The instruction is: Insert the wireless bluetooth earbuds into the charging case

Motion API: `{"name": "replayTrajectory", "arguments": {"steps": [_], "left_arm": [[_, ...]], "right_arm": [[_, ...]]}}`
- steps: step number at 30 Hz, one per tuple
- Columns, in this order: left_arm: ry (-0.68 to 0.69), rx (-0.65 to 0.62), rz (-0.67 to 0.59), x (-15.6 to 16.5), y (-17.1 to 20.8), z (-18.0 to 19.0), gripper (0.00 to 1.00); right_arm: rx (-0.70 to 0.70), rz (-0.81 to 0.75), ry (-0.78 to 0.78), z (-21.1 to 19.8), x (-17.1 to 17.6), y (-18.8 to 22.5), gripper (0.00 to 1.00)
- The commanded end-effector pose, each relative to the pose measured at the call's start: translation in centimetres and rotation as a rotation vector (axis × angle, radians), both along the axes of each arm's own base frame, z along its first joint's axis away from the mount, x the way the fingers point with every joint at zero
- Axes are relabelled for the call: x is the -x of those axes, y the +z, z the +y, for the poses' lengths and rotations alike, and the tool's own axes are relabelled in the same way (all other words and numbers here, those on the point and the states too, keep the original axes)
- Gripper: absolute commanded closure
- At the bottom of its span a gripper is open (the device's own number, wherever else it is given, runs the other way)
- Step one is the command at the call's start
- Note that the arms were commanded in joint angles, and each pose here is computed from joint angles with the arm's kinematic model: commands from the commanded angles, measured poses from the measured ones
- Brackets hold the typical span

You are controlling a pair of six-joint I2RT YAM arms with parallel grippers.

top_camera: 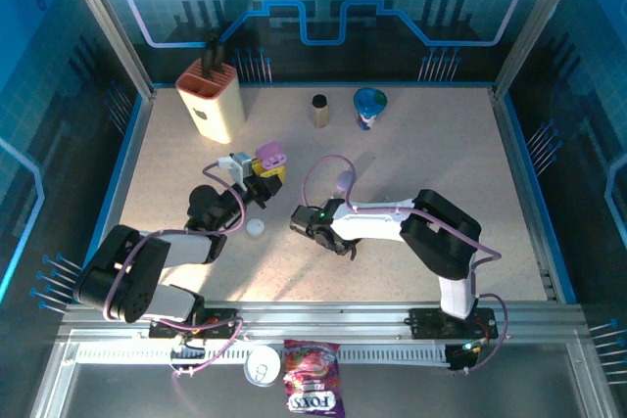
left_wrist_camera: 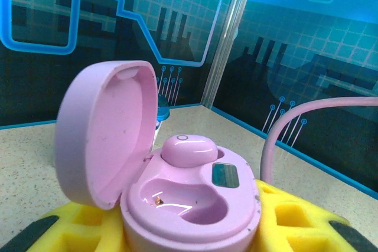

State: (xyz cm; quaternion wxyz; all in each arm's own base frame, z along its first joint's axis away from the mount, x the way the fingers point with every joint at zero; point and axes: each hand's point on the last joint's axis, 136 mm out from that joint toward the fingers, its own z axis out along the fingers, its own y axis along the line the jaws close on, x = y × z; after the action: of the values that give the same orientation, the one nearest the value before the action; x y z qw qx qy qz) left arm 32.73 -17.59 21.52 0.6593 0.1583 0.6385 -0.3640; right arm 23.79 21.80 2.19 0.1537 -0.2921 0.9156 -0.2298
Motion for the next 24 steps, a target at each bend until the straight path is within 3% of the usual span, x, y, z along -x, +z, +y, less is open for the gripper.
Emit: {"name": "replayTrajectory", "arguments": {"steps": [1,5,9,19,24], "left_arm": [[-0.011,0.010,-0.020,0.3,0.4,0.2,0.75],[-0.019,0.004,-0.020,0.3,0.2,0.0,0.76],[-0.035,-0.012,-0.012,0.3,-0.2,-0.3,0.76],[-0.086,-0.046,-0.033,0.6,-0.7,-1.3,0.77],[-0.099,-0.076,-0.061,0.9,-0.8,-2.1,0.77]], "right_arm": [[-0.001,-0.001,-0.022,-0.4,-0.3,0.0,0.83],[-0.112,-0.004,-0.051,0.1,-0.3,0.6,0.83],[-0.312,-0.008,-0.111,0.4,-0.4,2.1,0.84],[-1.068,0.104,-0.303,2.1,-0.3,6.8,0.84],[-1.297,0.133,-0.336,2.4,-0.5,9.7,0.84]]}}
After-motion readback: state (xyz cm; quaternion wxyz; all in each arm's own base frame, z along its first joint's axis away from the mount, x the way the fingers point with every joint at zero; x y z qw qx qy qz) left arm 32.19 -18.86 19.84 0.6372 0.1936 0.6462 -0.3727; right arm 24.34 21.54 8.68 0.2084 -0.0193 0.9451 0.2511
